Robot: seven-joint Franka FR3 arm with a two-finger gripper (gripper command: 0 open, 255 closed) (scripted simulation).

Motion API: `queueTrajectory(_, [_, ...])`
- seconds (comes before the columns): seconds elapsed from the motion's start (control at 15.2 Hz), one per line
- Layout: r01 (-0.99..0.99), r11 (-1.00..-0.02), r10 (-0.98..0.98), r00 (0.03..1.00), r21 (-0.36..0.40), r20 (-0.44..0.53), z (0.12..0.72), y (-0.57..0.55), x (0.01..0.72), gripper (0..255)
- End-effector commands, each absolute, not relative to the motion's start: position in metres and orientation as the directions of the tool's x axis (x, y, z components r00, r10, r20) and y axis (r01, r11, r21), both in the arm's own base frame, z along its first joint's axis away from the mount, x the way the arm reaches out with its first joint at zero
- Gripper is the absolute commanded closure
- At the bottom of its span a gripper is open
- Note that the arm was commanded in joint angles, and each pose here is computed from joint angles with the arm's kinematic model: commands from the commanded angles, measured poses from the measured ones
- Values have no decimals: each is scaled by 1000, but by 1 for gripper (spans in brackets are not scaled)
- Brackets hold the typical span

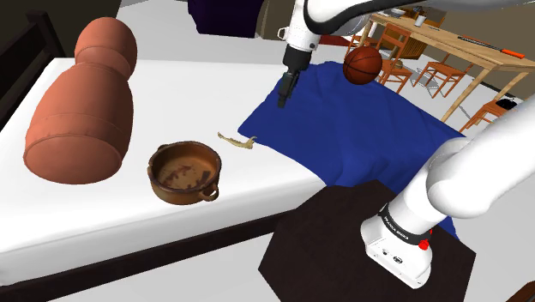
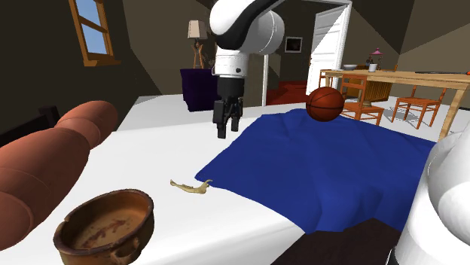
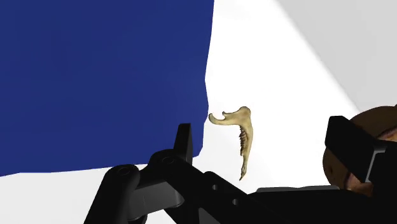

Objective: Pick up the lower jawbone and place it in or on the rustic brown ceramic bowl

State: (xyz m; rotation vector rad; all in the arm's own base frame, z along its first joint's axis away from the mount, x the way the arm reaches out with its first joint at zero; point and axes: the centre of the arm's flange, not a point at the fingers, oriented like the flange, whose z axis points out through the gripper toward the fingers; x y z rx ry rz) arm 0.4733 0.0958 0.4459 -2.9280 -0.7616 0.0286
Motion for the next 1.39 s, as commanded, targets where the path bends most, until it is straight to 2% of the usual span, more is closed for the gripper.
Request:
queueTrajectory(0.0, [534,-836,539,842,-124,-3,426,108,485,0])
queueTrajectory(0.59, [723,-670,739,671,-166,-62,331,180,531,0])
queueTrajectory(1.32, [725,-668,741,668,-167,-63,291,183,525,0])
